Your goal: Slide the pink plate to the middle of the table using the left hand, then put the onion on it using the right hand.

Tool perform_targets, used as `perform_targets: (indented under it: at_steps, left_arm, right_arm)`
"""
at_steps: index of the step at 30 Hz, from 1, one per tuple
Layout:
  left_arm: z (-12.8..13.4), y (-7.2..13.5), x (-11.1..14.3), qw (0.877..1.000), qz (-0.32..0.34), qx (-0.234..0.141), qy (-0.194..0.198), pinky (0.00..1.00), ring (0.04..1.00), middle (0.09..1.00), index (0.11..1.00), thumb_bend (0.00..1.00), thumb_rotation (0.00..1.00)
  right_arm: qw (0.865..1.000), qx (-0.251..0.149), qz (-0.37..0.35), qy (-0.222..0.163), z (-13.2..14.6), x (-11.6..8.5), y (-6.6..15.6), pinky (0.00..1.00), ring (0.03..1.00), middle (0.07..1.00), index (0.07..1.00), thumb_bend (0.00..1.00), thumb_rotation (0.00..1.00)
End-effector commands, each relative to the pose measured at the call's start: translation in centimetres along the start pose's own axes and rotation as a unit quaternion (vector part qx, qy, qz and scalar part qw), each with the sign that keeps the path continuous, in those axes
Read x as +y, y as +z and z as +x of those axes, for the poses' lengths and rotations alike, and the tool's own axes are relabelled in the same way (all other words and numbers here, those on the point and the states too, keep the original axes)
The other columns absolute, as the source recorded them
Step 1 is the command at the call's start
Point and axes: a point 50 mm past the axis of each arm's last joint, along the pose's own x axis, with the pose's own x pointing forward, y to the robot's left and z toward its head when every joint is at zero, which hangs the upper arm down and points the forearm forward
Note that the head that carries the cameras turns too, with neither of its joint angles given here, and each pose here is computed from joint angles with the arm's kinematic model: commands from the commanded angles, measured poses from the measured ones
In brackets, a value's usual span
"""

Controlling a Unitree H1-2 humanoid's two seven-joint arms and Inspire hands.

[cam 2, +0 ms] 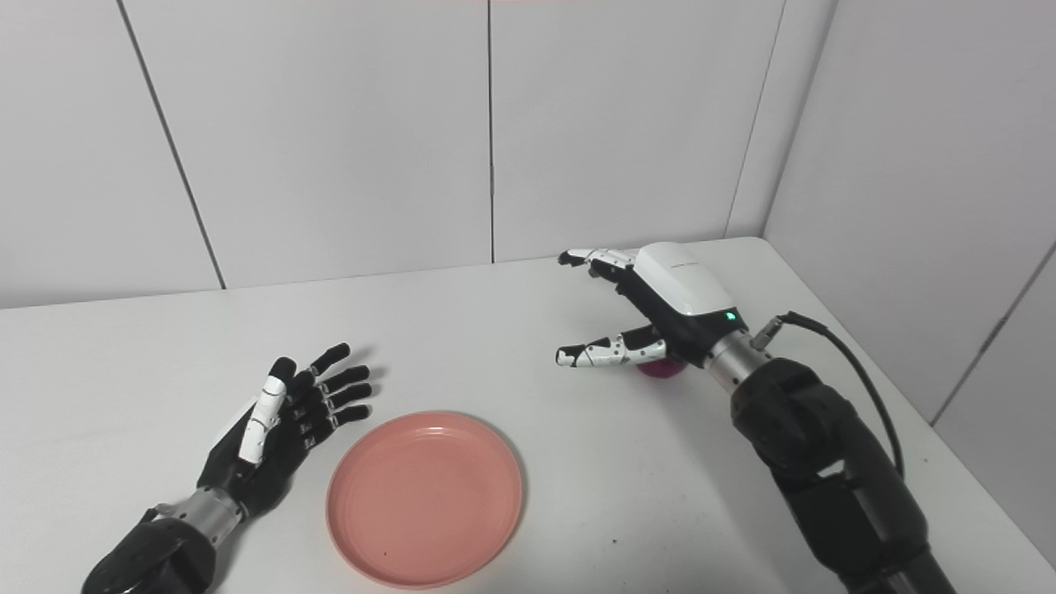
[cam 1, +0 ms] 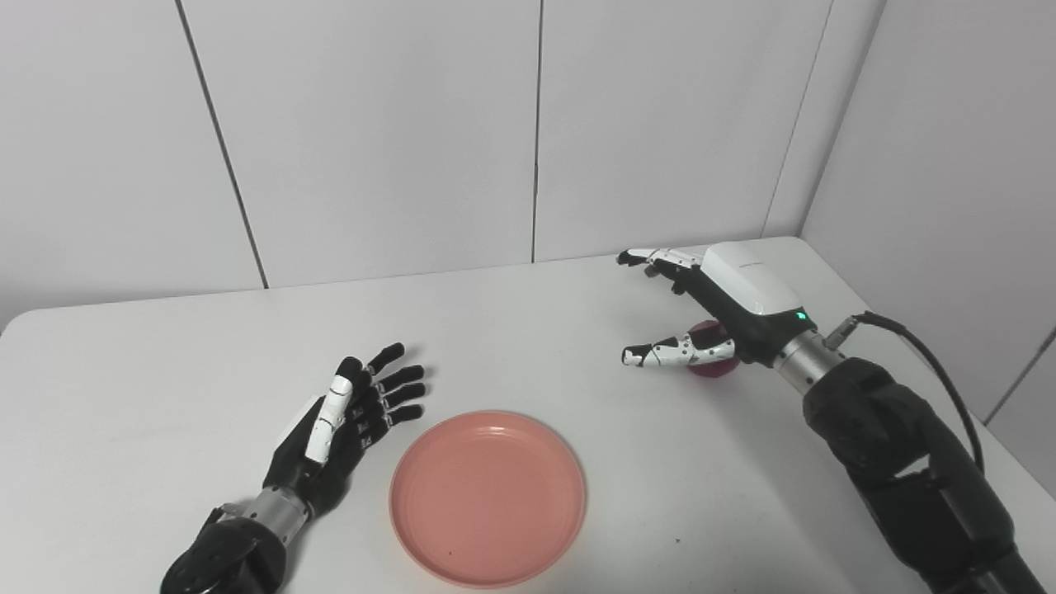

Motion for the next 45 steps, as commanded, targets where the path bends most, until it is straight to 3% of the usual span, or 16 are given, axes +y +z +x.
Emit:
perform_targets:
  at_steps: [1,9,19,26,33,45]
  left_arm:
    - [-0.1,-0.7,0.0,1.000,-0.015,0.025,-0.005,0.81,0.854,0.852,0.913,0.73,0.94]
    - [-0.1,-0.7,0.0,0.999,-0.022,0.022,-0.011,0.80,0.853,0.858,0.919,0.73,0.95]
    - [-0.3,-0.5,-0.1,0.999,-0.026,0.022,-0.012,0.80,0.845,0.845,0.917,0.73,0.96]
    - [-0.3,-0.5,-0.2,0.999,-0.031,0.021,-0.014,0.81,0.853,0.852,0.924,0.72,0.96]
    - [-0.4,-0.5,-0.2,0.999,-0.029,0.021,-0.013,0.80,0.846,0.851,0.915,0.72,0.96]
    - [-0.5,-0.5,-0.3,0.999,-0.027,0.022,-0.013,0.79,0.843,0.845,0.914,0.71,0.97]
  right_arm:
    - [0.997,-0.020,-0.060,-0.036,1.2,-3.1,-0.3,0.57,0.719,0.802,0.811,1.00,0.72]
    - [0.979,0.040,-0.200,0.006,1.7,-3.6,-2.1,0.54,0.727,0.788,0.779,1.00,0.65]
    - [0.971,0.082,-0.222,0.041,1.4,-2.5,-4.5,0.54,0.714,0.764,0.754,1.00,0.67]
    - [0.969,0.111,-0.212,0.069,0.8,-0.7,-6.4,0.55,0.714,0.755,0.768,1.00,0.69]
    - [0.979,0.149,-0.116,0.070,0.0,1.8,-8.0,0.49,0.678,0.747,0.764,1.00,0.73]
    - [0.981,0.172,-0.048,0.077,-1.0,4.9,-8.3,0.54,0.718,0.770,0.768,1.00,0.70]
